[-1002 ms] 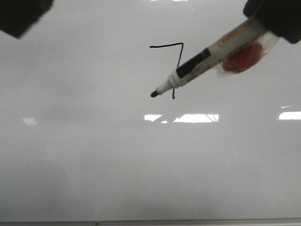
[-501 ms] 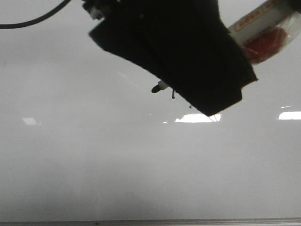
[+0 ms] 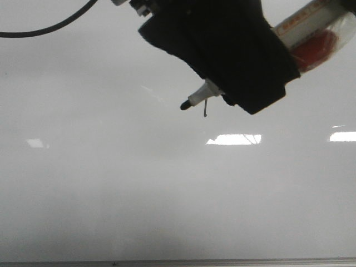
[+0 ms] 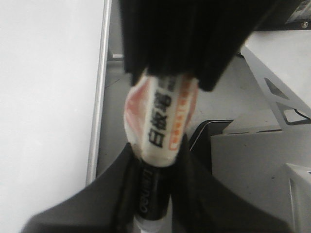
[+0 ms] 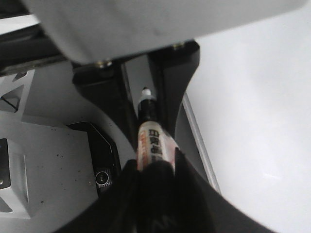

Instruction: Write number 7 on whiteboard

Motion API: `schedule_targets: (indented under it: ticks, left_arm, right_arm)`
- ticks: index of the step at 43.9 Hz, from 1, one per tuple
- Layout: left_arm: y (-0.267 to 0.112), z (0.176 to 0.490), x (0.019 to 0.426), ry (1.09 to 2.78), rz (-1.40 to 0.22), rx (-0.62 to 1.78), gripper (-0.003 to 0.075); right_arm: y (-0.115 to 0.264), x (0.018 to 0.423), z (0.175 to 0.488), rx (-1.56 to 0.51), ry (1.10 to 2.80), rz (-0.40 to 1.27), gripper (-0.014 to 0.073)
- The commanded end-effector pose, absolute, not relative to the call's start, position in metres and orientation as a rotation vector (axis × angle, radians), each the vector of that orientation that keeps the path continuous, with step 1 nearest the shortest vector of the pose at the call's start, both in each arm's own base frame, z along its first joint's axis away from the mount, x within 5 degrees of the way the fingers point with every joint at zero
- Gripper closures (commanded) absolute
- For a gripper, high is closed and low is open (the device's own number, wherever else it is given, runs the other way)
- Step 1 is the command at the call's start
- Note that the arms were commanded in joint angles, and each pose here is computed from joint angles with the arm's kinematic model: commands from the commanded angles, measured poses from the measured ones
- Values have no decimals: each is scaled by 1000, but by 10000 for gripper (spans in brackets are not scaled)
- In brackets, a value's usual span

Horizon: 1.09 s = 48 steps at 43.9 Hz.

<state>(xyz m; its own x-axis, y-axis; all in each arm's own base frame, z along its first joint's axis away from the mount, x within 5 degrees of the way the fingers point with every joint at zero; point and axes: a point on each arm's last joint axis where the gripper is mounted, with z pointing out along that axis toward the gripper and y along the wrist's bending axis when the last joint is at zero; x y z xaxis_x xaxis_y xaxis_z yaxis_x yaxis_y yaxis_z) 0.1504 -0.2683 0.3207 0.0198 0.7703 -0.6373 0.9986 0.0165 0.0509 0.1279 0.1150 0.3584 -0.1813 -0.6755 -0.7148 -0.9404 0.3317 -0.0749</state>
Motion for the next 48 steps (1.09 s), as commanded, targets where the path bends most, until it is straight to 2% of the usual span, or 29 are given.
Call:
schedule_targets:
  ticks: [1,5,9,16,22,28,35,41,48]
  left_arm:
    - [-269,345,148,1730,-629,1712,669]
    - [-268,343,150,1726,-588,1727,680]
    - [-265,343,152,1766,-557,1702,678]
    - [-242,344,165,1978,-334,1557,678]
    - [-204,357,184,2157,-107,1246,678]
    - [-158,375,197,2224,45,972,678]
    - [-101,389,203,2261,95,651,678]
    - [-58,380,209,2269,123,357,679]
    - [-27,350,224,2249,100,105,678]
  right_arm:
    - [116,128,371,-1361,1877,528,207]
    - [114,129,371,-1359,1886,500,89]
    - [105,128,375,-1307,1924,431,64]
    - [68,129,381,-861,2169,243,66]
    - [43,125,376,-549,2331,112,66]
    - [36,119,365,-513,2358,73,66]
    - [34,110,358,-501,2317,91,66]
    - [32,101,360,-491,2270,96,66]
    - [30,97,362,-488,2254,97,66]
